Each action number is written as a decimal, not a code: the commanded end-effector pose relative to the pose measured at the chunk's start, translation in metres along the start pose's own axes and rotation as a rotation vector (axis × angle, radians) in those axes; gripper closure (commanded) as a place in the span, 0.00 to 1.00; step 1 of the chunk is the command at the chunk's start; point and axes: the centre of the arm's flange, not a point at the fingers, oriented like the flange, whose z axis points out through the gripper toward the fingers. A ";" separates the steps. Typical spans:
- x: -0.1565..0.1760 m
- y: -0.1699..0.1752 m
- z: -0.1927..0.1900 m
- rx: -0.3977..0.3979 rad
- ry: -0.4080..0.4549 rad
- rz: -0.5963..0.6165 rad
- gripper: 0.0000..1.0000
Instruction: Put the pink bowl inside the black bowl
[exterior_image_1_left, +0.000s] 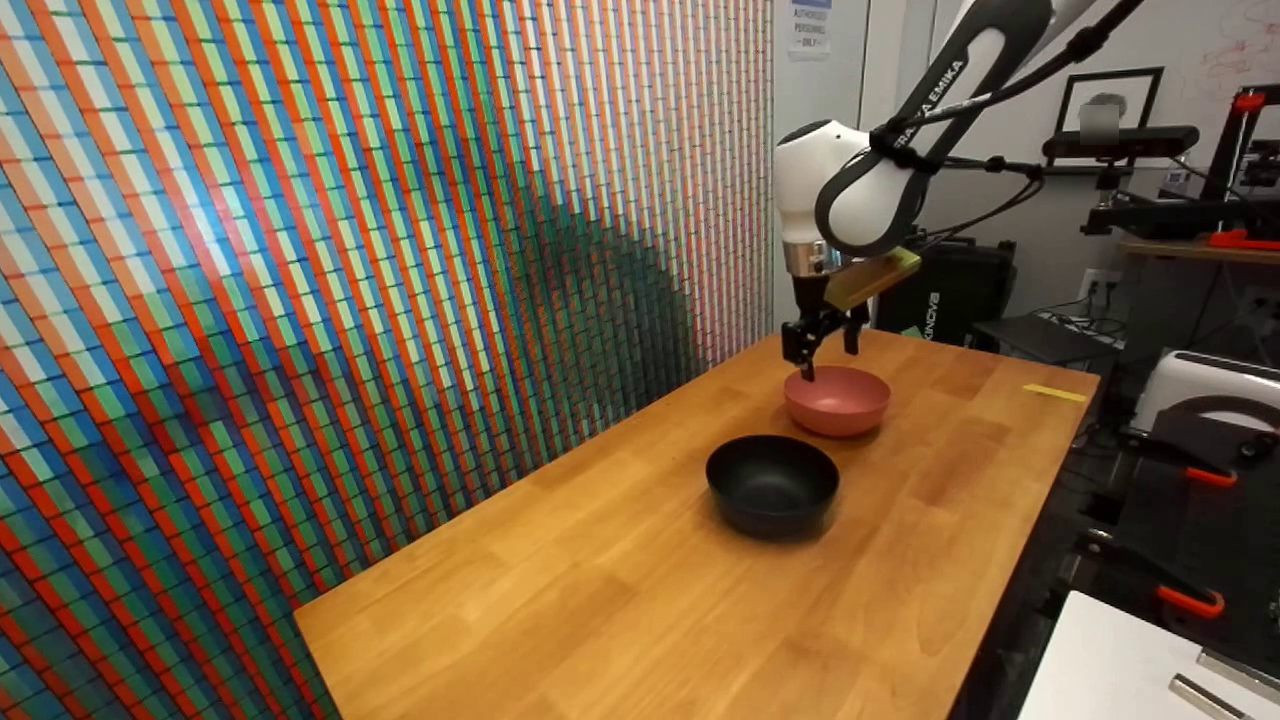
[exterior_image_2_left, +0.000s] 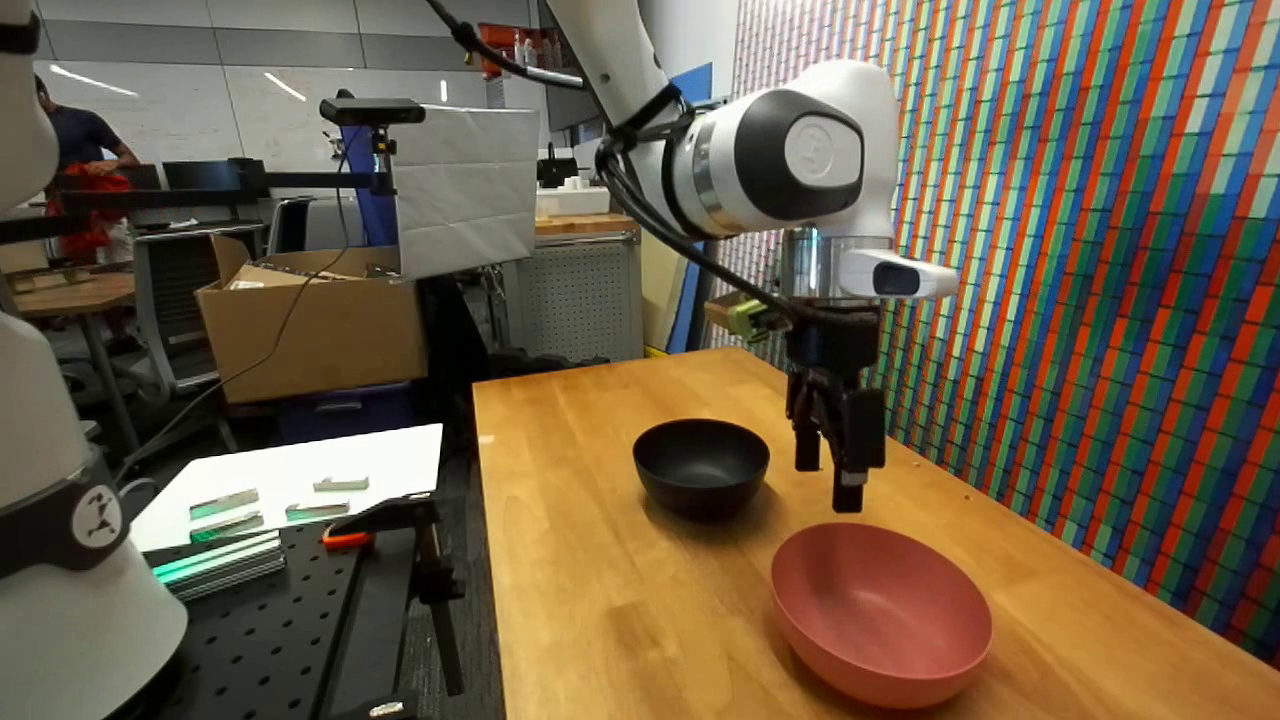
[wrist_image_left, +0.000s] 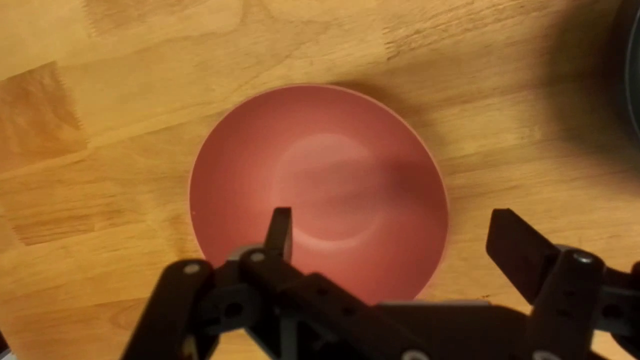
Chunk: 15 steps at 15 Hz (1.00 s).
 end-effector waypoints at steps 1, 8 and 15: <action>0.022 -0.028 0.028 -0.033 0.005 -0.004 0.00; 0.045 -0.052 0.055 -0.064 -0.017 -0.011 0.34; 0.064 -0.061 0.067 -0.076 -0.041 -0.023 0.89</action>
